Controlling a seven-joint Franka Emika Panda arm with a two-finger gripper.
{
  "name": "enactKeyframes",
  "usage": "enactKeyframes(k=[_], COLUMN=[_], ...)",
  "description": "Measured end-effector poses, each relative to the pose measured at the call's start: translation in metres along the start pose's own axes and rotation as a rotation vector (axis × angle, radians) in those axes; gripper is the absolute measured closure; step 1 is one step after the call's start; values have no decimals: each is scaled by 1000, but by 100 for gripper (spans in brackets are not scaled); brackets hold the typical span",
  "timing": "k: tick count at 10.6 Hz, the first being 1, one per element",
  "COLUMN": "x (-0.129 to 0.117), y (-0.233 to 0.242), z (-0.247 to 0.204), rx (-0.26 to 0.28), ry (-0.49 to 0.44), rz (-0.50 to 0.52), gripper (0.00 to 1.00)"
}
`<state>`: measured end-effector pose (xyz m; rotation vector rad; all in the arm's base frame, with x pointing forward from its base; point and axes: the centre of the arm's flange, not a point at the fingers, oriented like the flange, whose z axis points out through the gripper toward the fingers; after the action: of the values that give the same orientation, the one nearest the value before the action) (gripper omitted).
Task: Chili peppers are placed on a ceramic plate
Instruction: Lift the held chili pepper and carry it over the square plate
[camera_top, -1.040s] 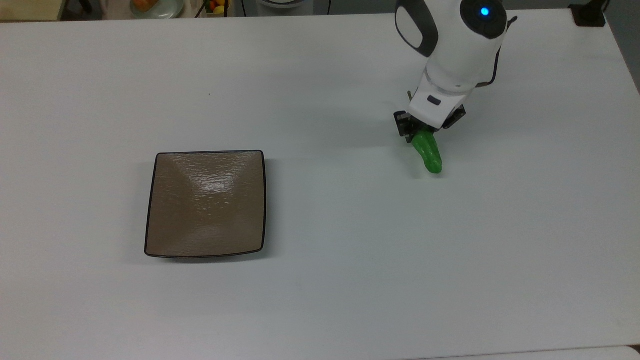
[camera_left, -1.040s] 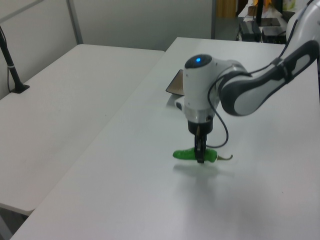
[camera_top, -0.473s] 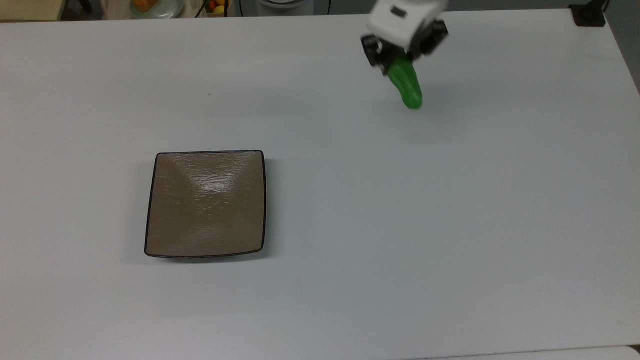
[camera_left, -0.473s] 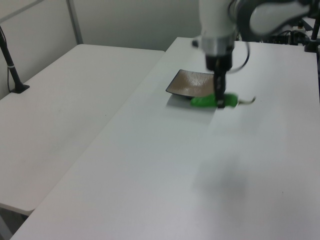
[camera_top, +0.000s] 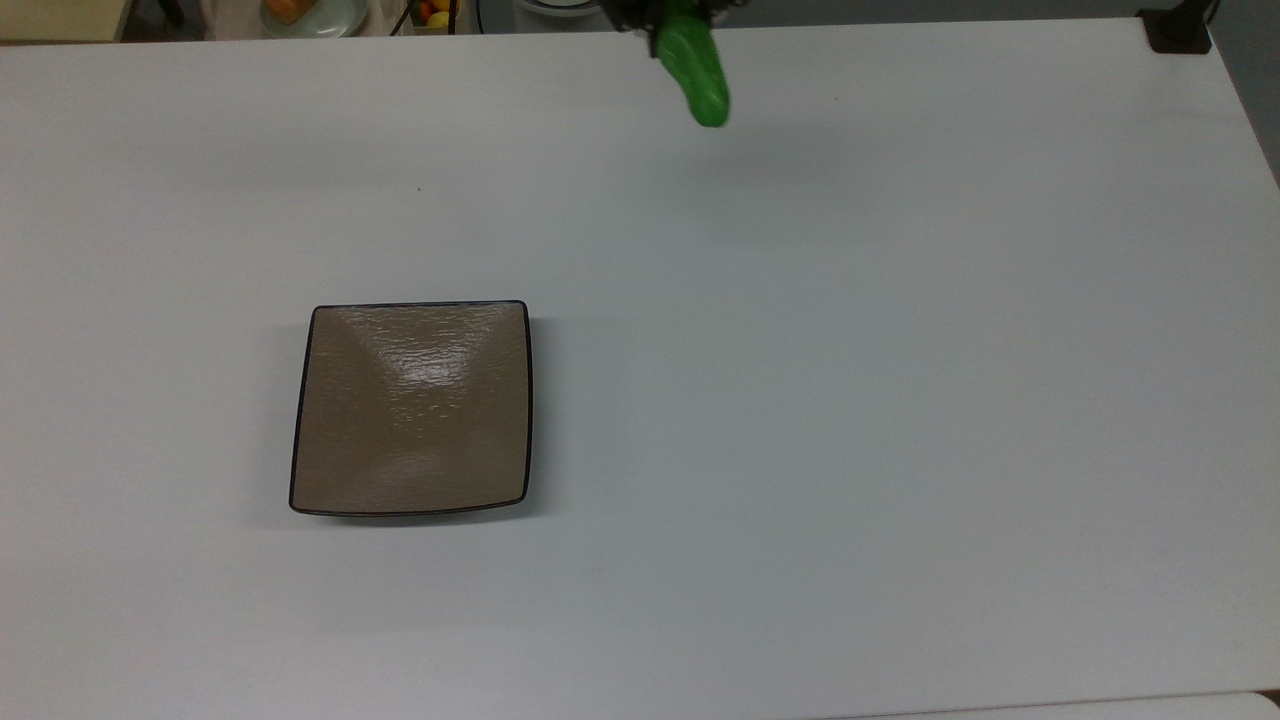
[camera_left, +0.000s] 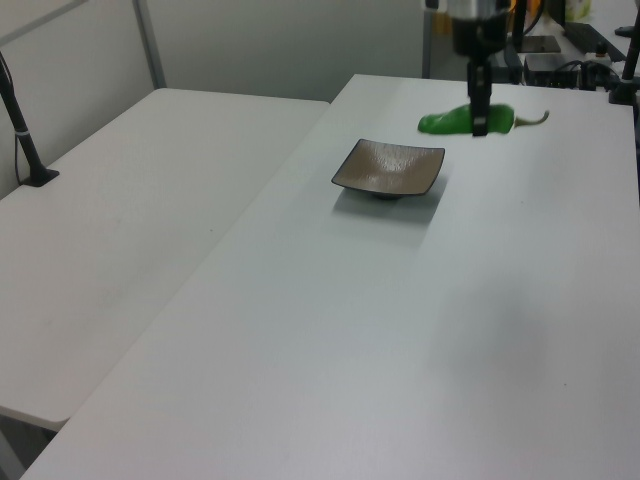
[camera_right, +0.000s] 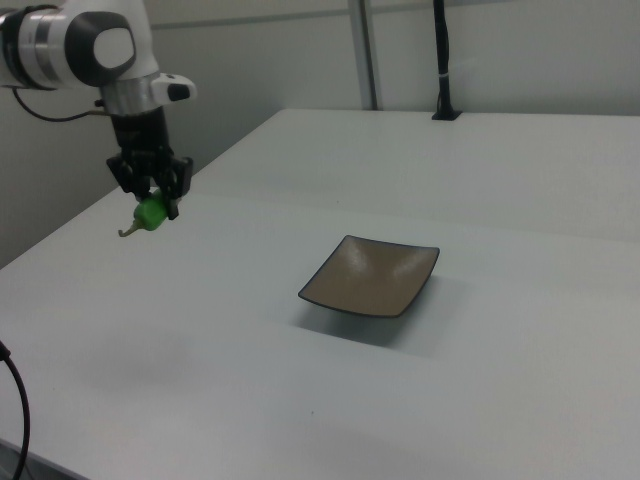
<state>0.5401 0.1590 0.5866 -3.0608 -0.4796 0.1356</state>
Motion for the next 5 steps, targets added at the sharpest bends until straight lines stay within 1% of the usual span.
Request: enactKeyframes(k=[1, 3, 5], x=[-6, -11, -8], y=[24, 59, 98], z=[-6, -7, -10], rx=[13, 25, 41], ry=[0, 3, 68], rz=[-3, 25, 80], gripper=[60, 60, 60])
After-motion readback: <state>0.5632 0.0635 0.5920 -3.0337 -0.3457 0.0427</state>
